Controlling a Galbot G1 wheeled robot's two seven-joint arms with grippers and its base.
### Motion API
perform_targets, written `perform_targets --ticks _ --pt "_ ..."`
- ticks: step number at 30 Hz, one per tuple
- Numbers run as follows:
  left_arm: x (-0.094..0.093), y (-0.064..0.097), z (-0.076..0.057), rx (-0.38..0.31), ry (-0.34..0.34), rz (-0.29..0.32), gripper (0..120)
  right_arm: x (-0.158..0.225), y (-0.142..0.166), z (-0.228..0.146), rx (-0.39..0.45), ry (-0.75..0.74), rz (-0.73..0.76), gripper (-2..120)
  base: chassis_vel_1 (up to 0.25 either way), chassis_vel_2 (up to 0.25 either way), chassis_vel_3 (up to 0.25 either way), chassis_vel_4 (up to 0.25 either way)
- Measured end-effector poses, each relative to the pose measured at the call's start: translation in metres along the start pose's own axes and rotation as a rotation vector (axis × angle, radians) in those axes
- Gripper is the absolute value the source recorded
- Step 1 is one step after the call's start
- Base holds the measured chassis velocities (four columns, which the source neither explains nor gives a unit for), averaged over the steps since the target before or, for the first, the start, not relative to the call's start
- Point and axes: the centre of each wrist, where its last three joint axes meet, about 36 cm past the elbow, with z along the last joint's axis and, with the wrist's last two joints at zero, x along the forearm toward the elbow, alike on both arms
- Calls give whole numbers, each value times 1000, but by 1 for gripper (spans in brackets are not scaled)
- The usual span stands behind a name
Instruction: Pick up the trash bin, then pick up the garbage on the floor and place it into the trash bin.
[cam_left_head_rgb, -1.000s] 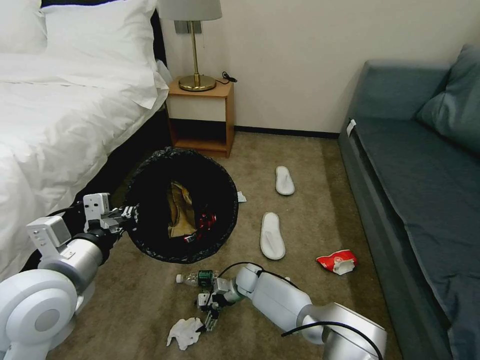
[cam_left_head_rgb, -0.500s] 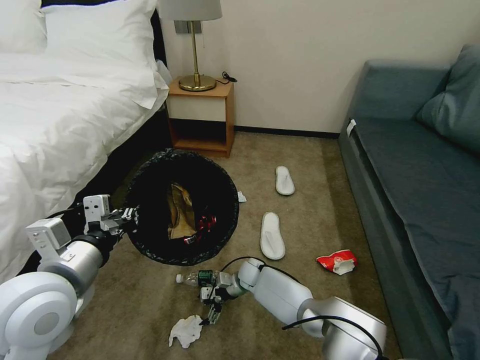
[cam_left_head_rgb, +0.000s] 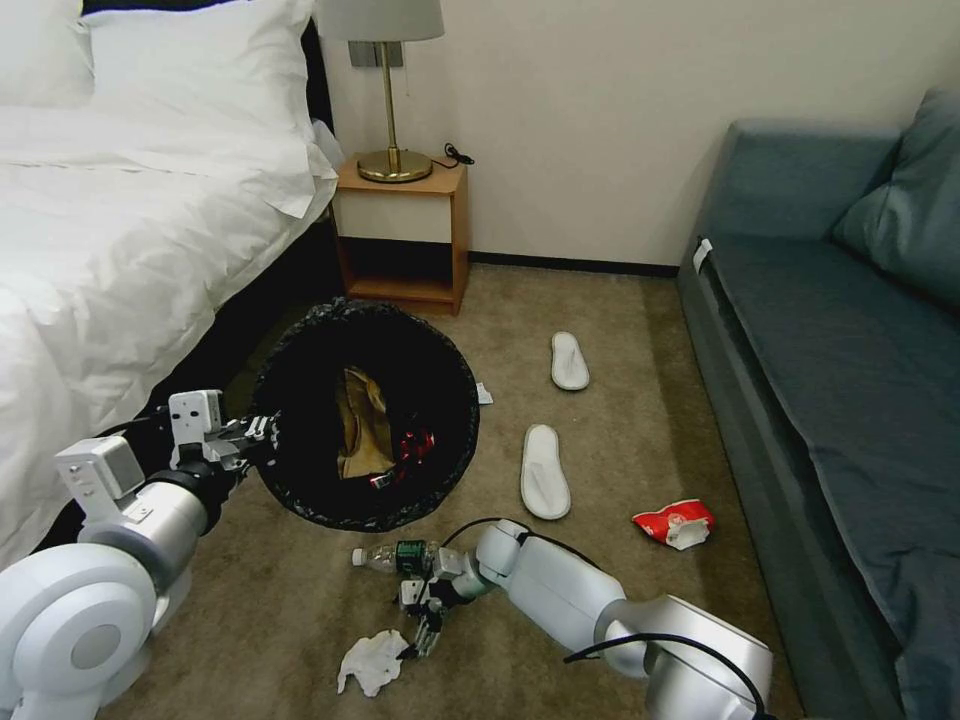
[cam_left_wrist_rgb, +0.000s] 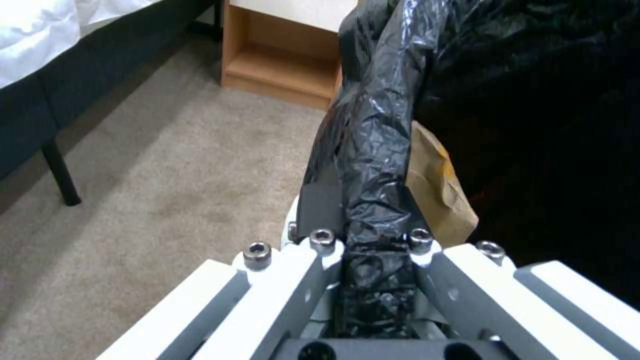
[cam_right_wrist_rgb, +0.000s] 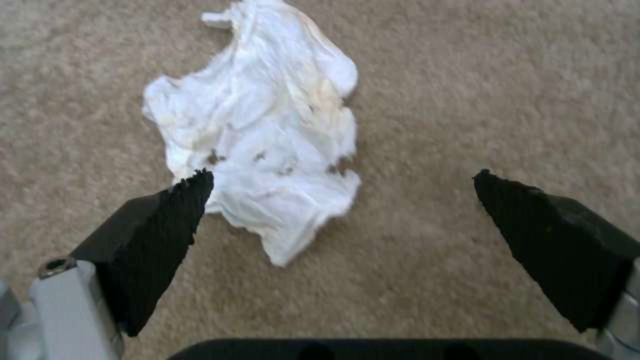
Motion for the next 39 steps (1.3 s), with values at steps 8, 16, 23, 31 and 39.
perform_targets --ticks 8,16,23,31,39 --pt "0 1 0 0 -2 -3 3 -5 4 -4 7 -12 -10 100 0 0 0 0" --pt "0 0 0 5 -2 -1 3 -11 8 -8 5 -3 -3 100 0 0 0 0" --pt "1 -1 1 9 -4 -5 3 -13 10 -5 -17 12 10 100 0 0 0 0" --pt "5 -3 3 8 -5 -10 3 -14 13 7 -83 16 21 100 0 0 0 0" --pt "10 -4 3 5 -10 -14 3 -14 14 7 -110 20 24 99 0 0 0 0"
